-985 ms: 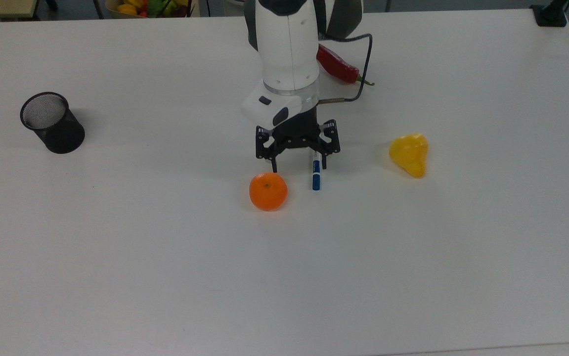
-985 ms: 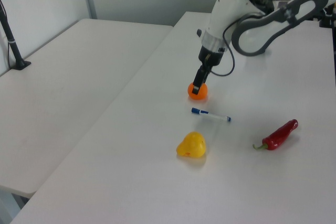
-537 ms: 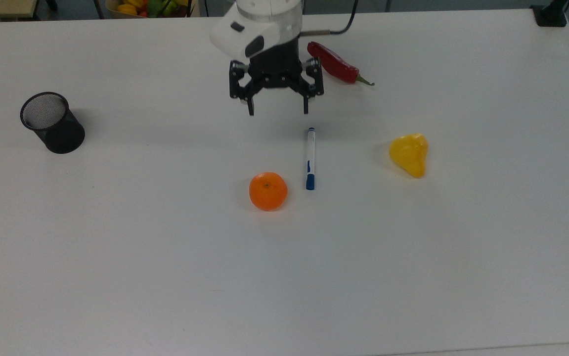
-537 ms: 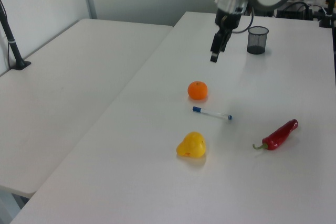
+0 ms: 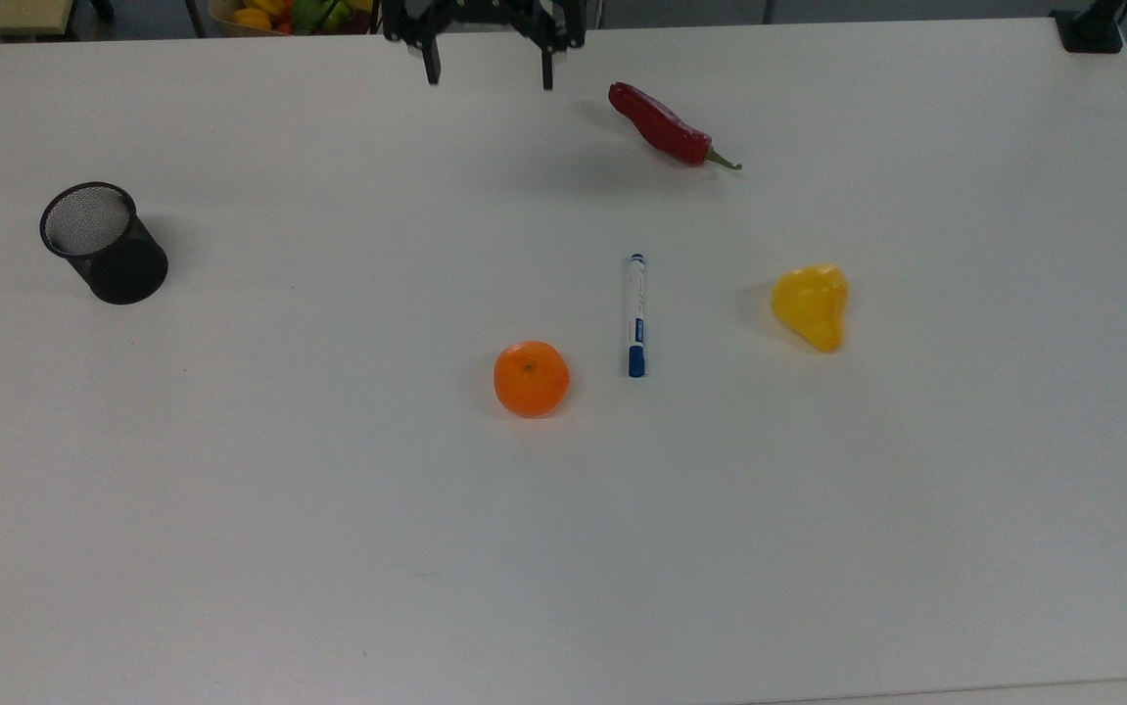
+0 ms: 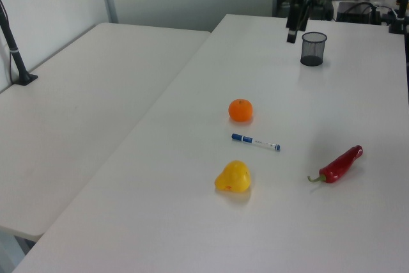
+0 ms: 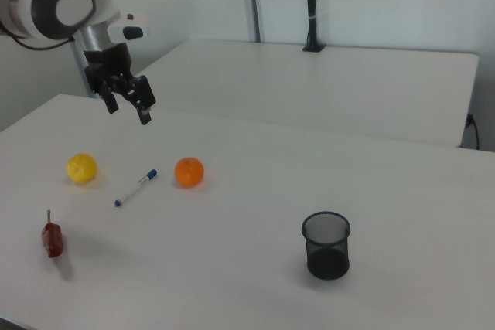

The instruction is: Take marker pen

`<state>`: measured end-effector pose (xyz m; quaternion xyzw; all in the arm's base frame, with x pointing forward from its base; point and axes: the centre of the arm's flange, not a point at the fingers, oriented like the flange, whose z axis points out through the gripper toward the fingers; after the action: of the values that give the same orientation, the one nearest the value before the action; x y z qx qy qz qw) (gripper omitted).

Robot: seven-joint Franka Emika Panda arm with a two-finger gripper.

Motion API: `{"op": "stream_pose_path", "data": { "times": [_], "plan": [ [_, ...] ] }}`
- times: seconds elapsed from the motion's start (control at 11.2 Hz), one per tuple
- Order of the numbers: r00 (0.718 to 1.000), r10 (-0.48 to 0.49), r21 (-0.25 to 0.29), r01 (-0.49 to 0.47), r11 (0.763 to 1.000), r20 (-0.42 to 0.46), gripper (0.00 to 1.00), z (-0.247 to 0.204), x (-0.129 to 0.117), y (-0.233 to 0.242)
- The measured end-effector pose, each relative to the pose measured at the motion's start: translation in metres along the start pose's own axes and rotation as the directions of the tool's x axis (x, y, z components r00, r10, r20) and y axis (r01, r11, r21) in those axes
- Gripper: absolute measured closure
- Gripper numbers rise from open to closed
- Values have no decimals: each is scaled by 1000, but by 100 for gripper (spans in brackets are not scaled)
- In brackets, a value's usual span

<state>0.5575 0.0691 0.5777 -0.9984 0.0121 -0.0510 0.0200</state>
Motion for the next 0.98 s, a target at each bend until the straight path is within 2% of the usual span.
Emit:
{"op": "stream_pose_path", "data": {
  "times": [0.18, 0.36, 0.72, 0.98],
  "plan": [
    [998, 42, -7, -42, 999, 40, 0, -33, -18, 22],
    [996, 76, -5, -76, 997, 54, 0, -48, -23, 45],
    [997, -74, 8, 74, 997, 35, 0, -44, -16, 50],
    [994, -107, 1, 107, 994, -31, 0, -40, -2, 61]
  ]
}}
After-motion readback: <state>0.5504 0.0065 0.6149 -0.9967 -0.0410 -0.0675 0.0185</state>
